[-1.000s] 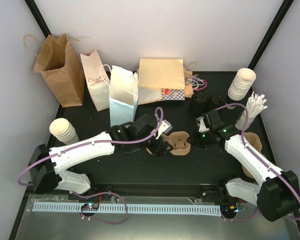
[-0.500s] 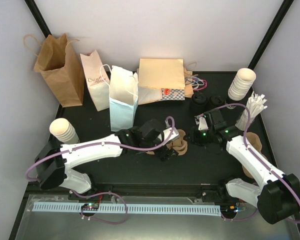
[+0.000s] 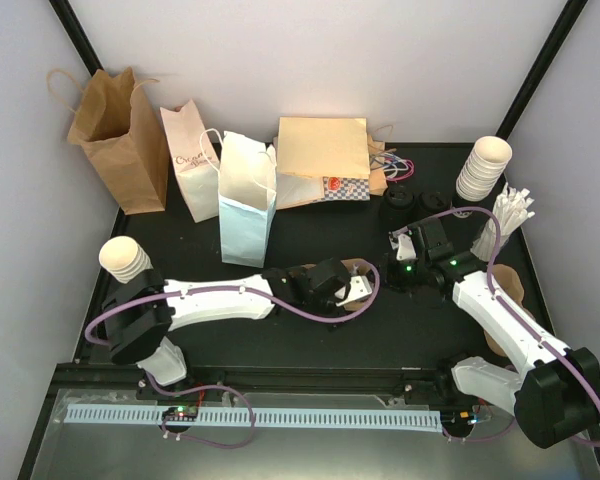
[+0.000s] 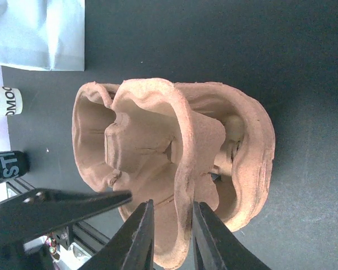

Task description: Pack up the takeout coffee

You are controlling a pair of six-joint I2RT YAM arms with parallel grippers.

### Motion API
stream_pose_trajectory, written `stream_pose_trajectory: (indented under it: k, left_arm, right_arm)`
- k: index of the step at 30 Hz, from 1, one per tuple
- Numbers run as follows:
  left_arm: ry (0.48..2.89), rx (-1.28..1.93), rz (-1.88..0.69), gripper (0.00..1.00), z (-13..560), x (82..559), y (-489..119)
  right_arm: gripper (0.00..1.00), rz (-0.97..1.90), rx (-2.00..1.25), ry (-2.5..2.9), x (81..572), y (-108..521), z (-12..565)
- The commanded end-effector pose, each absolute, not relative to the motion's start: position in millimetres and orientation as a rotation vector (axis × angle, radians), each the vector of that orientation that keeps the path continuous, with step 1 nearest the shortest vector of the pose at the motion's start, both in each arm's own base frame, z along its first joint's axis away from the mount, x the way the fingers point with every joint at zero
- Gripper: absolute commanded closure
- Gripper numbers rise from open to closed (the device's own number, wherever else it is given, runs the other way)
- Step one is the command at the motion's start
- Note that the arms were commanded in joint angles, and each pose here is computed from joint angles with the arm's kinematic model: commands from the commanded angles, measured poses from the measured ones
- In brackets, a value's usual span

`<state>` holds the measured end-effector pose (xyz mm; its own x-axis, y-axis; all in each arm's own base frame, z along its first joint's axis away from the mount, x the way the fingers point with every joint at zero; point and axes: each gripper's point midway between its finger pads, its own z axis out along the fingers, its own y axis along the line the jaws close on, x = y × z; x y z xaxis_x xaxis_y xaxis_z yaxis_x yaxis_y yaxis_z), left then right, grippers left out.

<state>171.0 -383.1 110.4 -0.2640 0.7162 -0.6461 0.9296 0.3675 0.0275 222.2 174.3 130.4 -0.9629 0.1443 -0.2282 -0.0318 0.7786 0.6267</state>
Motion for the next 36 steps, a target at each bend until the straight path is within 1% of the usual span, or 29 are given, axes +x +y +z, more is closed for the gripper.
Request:
stream_pose_trajectory:
  k: [1, 7, 9, 10, 12, 14, 17, 23, 24, 26, 31, 36]
  left_arm:
    - [2.037, 1.381, -0.363, 0.33, 113.0, 193.7, -392.6]
    - [2.029, 1.381, -0.301, 0.50, 108.3, 204.8, -399.3]
    - [2.021, 1.385, -0.292, 0.61, 110.6, 205.9, -399.3]
    - [2.017, 1.384, -0.286, 0.69, 112.4, 206.3, -398.4]
    - [2.010, 1.377, -0.271, 0.80, 116.8, 207.7, -395.4]
    - [2.004, 1.371, -0.260, 0.85, 122.6, 208.2, -391.7]
    - [2.001, 1.355, -0.247, 0.89, 131.8, 208.6, -386.1]
    - [2.006, 1.280, -0.208, 0.91, 159.6, 212.2, -369.8]
    - [2.007, 1.261, -0.198, 0.92, 166.7, 213.4, -366.0]
    - [2.004, 1.225, -0.182, 0.93, 181.0, 215.1, -358.6]
    - [1.959, 1.115, -0.154, 0.94, 222.0, 220.0, -336.6]
    - [1.951, 0.975, -0.082, 0.94, 253.2, 230.5, -306.2]
  right_arm:
    - [0.77, 0.988, 0.070, 2.665, 229.4, 177.8, 145.0]
    - [0.77, 0.971, 0.069, 2.662, 229.9, 176.1, 148.2]
    - [0.76, 0.941, 0.077, 2.663, 230.7, 172.3, 148.8]
    - [0.76, 0.923, 0.079, 2.664, 231.0, 170.6, 149.0]
    - [0.75, 0.875, 0.092, 2.659, 232.4, 164.6, 151.4]
    - [0.74, 0.817, 0.102, 2.637, 234.8, 157.2, 159.2]
    - [0.72, 0.728, 0.123, 2.597, 238.3, 144.9, 173.1]
    - [0.67, 0.527, 0.169, 2.518, 244.9, 115.8, 196.2]
    - [0.61, 0.509, 0.163, 2.513, 245.4, 113.7, 197.4]
    - [0.58, 0.488, 0.146, 2.518, 245.7, 112.3, 195.4]
    - [0.57, 0.465, 0.105, 2.548, 245.7, 112.7, 185.8]
    - [0.53, 0.562, 0.006, 2.529, 242.8, 130.7, 187.5]
